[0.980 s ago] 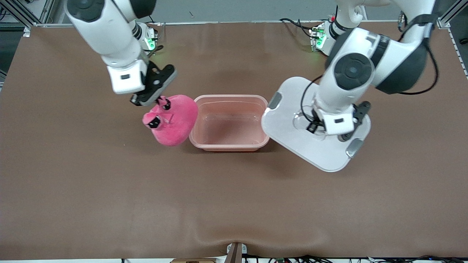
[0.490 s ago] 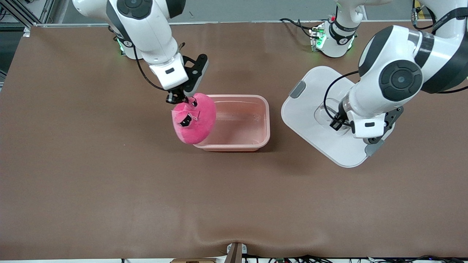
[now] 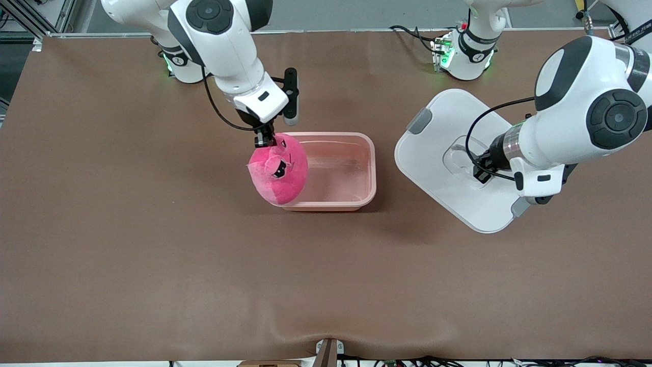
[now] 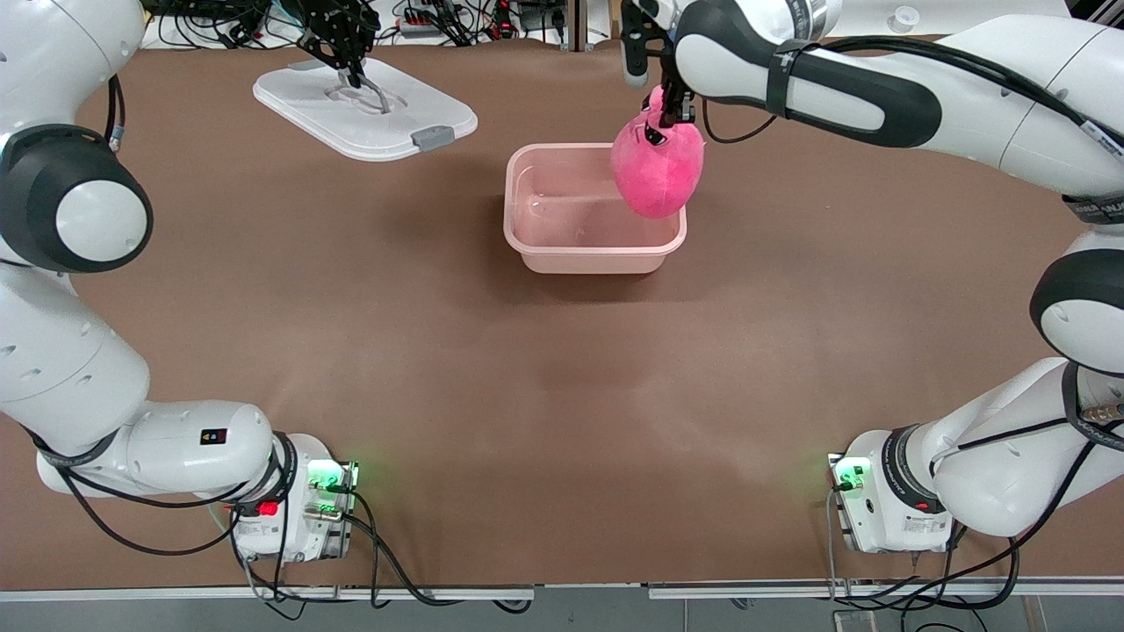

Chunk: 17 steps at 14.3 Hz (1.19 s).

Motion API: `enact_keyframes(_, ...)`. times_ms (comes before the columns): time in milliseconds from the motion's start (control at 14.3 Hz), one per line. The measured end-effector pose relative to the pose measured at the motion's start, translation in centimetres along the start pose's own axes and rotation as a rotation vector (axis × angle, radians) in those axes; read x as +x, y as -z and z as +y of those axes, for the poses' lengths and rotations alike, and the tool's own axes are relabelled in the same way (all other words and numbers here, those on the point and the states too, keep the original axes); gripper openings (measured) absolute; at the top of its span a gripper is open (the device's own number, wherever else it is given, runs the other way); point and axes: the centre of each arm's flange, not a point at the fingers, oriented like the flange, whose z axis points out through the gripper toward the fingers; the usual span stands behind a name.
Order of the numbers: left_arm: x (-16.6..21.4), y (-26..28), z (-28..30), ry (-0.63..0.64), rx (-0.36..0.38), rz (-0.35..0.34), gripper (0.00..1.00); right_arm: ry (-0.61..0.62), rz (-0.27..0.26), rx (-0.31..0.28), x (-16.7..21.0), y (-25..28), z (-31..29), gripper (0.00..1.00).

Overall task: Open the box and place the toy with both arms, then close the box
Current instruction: 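Raise the toy with the right gripper while the left gripper swings the lid aside, then lower the pink toy into the pink box and open the right gripper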

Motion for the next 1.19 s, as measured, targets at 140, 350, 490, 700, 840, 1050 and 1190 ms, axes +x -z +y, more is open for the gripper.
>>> enact_keyframes(140,0.1,0.1,-0.1,0.003,-0.007,-0.014,0.07,0.065,0.0,0.001,0.5,0.0,-0.4,0.07)
enact_keyframes(350,0.4,0.1,-0.2,0.009,-0.01,-0.02,0.07,0.114,-0.002,0.007,0.7,-0.1,-0.6,0.07)
enact_keyframes(490,0.4,0.1,-0.2,0.009,-0.011,-0.021,0.07,0.137,-0.008,0.017,0.7,-0.3,-0.7,0.07)
enact_keyframes(700,0.4,0.1,-0.2,0.009,-0.011,-0.021,0.07,0.171,-0.014,0.027,0.6,-0.7,-0.7,0.07)
enact_keyframes(840,0.4,0.1,-0.2,0.009,-0.011,-0.021,0.07,0.181,-0.017,0.034,0.6,-1.1,-0.8,0.07)
enact_keyframes(1050,0.4,0.1,-0.2,0.008,-0.011,-0.022,0.07,0.184,-0.022,0.041,0.5,-1.4,-0.8,0.07)
enact_keyframes(1190,0.4,0.1,-0.2,0.008,-0.011,-0.022,0.07,0.184,-0.023,0.043,0.4,-1.5,-0.9,0.07)
